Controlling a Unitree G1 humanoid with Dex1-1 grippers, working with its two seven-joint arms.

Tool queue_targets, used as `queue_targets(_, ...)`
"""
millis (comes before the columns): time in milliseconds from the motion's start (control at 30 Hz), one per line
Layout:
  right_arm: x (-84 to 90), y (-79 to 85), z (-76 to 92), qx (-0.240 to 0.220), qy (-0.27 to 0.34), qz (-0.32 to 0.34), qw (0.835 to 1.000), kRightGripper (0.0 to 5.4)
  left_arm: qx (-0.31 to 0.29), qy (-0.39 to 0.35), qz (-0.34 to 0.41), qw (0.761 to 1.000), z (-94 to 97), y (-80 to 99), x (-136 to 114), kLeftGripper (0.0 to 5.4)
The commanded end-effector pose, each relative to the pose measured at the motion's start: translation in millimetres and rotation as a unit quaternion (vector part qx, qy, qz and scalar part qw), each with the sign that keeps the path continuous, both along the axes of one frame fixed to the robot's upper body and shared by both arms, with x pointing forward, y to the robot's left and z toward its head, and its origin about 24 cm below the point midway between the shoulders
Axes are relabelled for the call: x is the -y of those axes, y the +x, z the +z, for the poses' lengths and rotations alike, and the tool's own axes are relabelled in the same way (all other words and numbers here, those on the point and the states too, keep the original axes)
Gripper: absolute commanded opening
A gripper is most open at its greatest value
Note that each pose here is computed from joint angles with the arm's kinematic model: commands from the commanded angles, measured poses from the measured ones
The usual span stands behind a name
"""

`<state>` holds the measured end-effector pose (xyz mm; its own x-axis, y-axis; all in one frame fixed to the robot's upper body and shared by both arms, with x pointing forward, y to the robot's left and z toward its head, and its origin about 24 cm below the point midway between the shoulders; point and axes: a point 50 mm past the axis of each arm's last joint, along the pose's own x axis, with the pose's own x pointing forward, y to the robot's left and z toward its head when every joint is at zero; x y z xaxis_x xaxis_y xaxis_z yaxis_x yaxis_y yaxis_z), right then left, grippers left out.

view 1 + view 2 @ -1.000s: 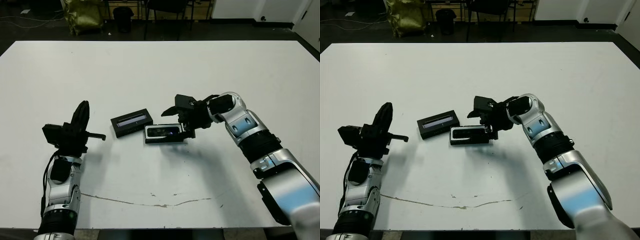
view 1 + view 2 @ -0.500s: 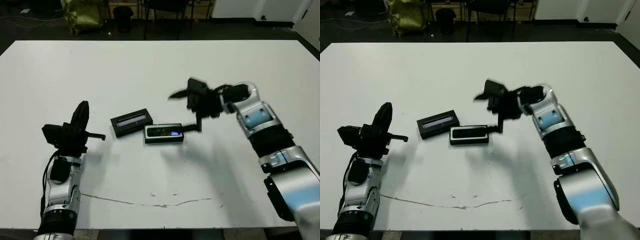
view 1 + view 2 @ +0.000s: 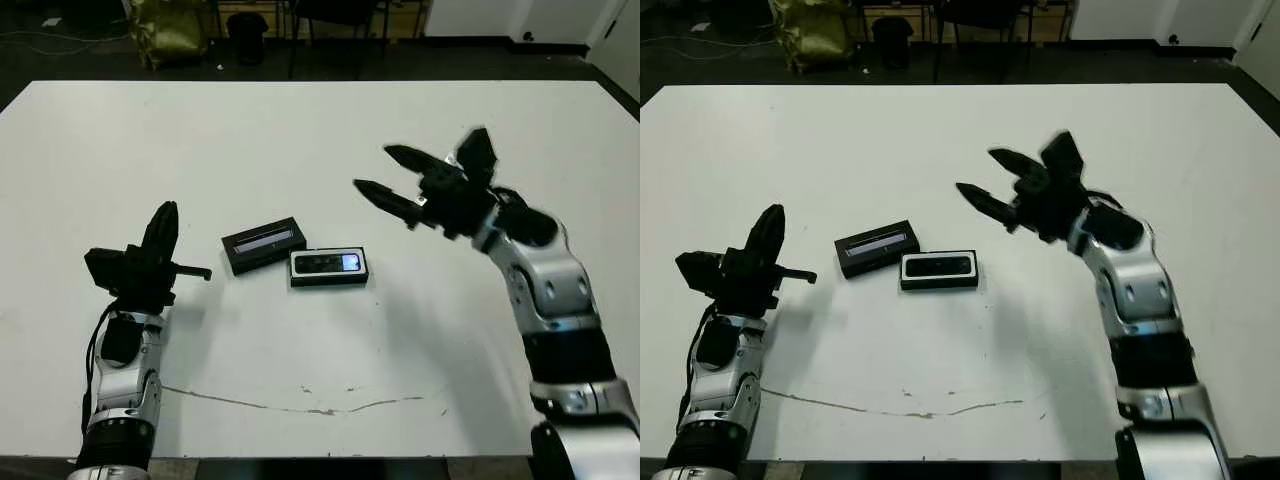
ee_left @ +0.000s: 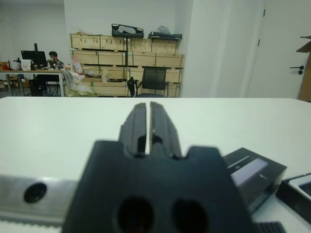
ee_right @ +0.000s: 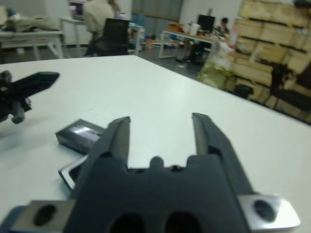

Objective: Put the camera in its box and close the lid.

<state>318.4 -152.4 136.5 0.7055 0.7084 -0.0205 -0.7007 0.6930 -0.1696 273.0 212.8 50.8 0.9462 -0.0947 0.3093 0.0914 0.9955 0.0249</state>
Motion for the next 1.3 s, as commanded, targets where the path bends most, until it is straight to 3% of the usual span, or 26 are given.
queue_targets(33,16.3,-9.5,-14.3,-0.011,0.008,-0.054,0.998,1.95,-0.043,-0.007,0.005,0.999,-19.0,-9.4,-2.4,0.00)
queue_targets(167,27.7,-24.3,-24.5,0.012,0.035,-0.111,0.993,1.02,-0.044,-0.011,0.005,0.999,-17.8,-8.7,-2.9,0.00)
queue_targets(300,28.6,-50.8,-33.0,0.050,0.070,-0.180,0.980,0.10,-0.040,-0.009,0.003,0.999,-16.6,-7.1,-4.8,0.00)
queue_targets(500,29.7,-86.6,-42.4,0.098,0.076,-0.269,0.955,0.01,-0.039,-0.009,0.005,0.999,-14.3,-5.4,-7.0,0.00)
queue_targets(667,30.7,-106.0,-44.4,0.100,0.072,-0.347,0.930,0.01,-0.040,-0.001,0.004,0.999,-13.1,-4.0,-9.3,0.00)
queue_targets(833,26.3,-111.9,-49.7,0.103,0.103,-0.375,0.916,0.01,-0.052,0.011,0.002,0.999,-11.3,-2.4,-10.8,0.00)
queue_targets(1167,22.6,-104.2,-53.4,0.128,0.117,-0.359,0.917,0.01,-0.086,0.111,-0.063,0.988,11.1,3.3,-23.9,0.00)
queue_targets(1300,22.3,-103.6,-55.1,0.126,0.126,-0.360,0.916,0.00,-0.098,0.155,-0.129,0.974,26.4,5.9,-29.1,0.60)
